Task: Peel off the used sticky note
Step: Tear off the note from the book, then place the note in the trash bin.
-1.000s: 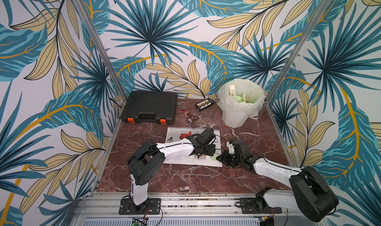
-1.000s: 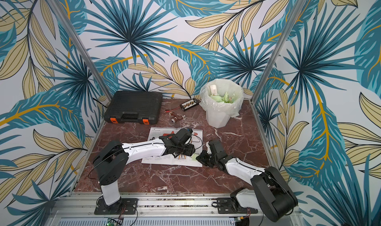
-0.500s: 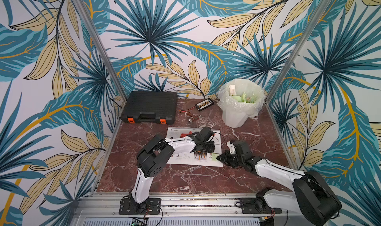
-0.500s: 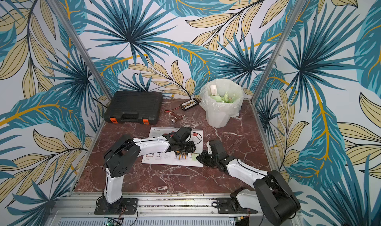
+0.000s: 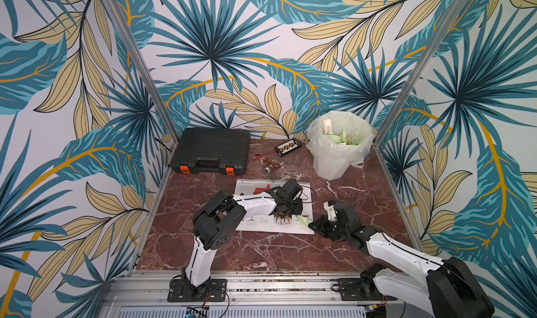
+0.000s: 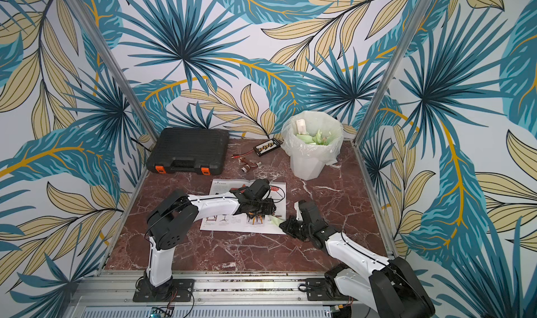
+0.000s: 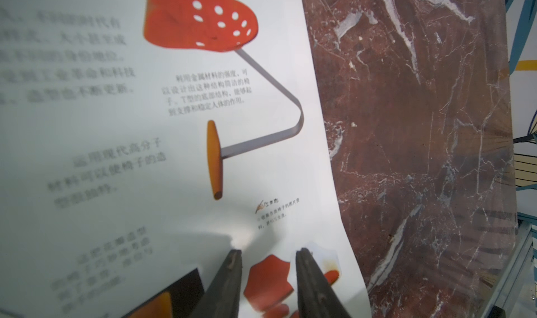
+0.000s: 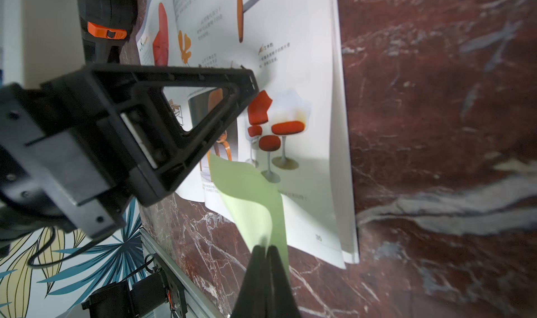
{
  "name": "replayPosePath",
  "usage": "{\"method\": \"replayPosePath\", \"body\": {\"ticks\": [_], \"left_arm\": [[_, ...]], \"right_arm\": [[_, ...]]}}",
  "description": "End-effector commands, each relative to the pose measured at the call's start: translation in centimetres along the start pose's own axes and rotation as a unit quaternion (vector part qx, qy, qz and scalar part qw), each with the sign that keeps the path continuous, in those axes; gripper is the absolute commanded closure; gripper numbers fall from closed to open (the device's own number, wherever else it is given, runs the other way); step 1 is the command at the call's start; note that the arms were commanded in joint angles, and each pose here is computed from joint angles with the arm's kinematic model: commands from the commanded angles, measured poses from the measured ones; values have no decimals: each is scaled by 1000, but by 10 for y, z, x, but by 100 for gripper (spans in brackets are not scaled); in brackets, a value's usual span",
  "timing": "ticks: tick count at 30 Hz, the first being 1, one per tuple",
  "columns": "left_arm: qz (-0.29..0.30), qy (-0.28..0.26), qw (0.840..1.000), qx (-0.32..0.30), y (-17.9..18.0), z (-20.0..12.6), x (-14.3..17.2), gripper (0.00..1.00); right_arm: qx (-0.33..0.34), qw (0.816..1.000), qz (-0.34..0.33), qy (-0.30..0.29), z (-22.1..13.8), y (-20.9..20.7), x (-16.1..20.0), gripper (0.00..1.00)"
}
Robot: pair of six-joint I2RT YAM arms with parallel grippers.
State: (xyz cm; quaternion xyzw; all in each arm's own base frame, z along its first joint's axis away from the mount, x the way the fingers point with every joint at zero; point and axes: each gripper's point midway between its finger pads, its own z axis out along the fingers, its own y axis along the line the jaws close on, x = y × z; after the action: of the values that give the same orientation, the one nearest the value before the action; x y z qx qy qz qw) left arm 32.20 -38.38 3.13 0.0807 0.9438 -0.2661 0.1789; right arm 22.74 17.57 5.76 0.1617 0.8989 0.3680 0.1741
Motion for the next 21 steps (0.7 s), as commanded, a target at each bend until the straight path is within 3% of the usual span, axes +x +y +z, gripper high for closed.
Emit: {"method": "replayPosePath", "body": {"ticks": [1,12,21], "left_arm": [[-10,38,997,-63,39,19,25,63],[-4,36,998,-55,35,16,23,63],[7,29,999,-42,25,7,18,60]], "right_arm": [[9,1000,3,4,-5,-8,8,100],[-47,999,-9,-23,-39,38,-5,100],[-80,992,-59,-72,-99,104,-37,100]]}}
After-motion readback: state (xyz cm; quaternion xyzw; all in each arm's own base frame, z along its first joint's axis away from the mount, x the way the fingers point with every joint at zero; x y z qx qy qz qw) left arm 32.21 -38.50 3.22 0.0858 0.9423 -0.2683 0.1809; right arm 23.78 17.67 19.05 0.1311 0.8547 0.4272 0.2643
